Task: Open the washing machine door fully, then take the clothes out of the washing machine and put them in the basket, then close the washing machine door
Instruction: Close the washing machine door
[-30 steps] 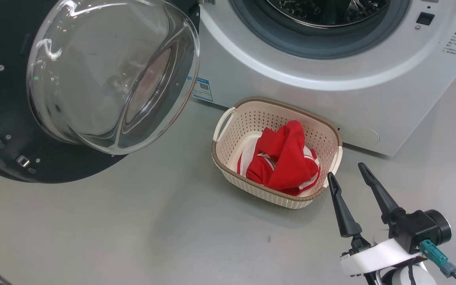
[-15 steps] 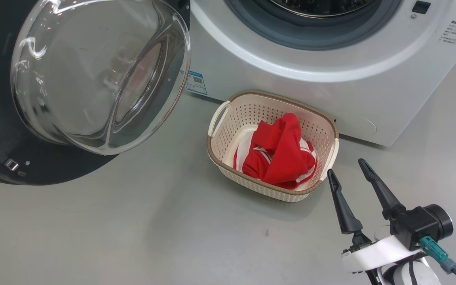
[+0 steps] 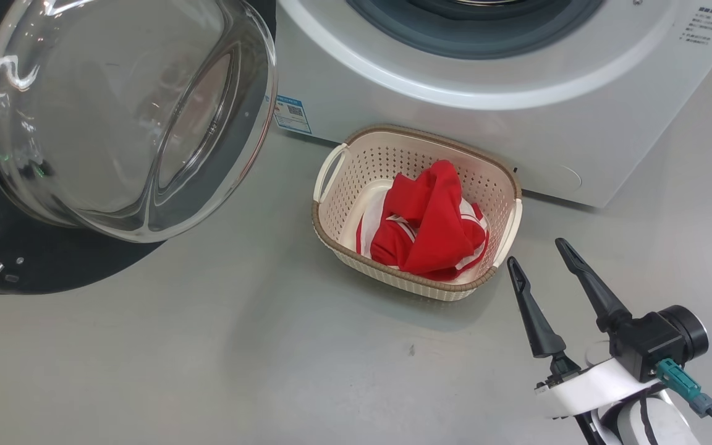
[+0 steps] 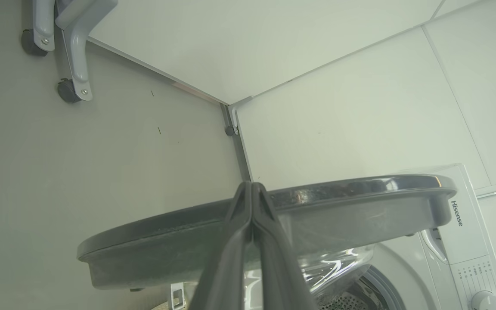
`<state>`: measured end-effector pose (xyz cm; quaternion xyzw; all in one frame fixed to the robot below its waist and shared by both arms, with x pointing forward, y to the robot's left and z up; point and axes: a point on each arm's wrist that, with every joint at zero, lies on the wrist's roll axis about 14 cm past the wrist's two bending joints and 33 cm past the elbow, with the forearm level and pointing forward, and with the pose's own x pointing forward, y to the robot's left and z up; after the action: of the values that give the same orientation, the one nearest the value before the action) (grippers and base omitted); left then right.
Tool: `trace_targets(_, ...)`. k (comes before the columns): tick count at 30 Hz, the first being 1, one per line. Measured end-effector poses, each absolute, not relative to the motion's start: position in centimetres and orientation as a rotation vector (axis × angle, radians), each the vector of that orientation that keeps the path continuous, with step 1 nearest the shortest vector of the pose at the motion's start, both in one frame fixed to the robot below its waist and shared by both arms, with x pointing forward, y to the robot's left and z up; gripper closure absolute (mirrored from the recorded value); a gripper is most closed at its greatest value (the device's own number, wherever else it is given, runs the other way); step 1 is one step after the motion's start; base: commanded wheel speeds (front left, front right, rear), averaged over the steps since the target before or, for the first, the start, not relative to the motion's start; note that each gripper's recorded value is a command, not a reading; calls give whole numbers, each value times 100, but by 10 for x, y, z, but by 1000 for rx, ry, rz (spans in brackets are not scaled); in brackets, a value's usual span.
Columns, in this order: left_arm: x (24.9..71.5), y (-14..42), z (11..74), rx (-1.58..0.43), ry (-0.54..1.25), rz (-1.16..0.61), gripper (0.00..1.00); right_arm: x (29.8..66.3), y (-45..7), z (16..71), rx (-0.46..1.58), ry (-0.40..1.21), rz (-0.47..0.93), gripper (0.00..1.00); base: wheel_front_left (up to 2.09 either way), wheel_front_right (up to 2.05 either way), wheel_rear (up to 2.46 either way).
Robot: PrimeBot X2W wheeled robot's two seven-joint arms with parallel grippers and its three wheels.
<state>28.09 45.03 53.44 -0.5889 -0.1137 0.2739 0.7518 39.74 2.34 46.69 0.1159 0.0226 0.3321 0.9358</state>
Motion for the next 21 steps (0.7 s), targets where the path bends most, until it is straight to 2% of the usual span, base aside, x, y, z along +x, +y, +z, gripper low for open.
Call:
trace_targets(8,290,458,525,-1312,-233,625,100,403,18,460,229,61,670,0,0,0,0)
trace_targets(21,305,454,519,-1339,-190,566,100,409,14,453,222,77,663,0,0,0,0)
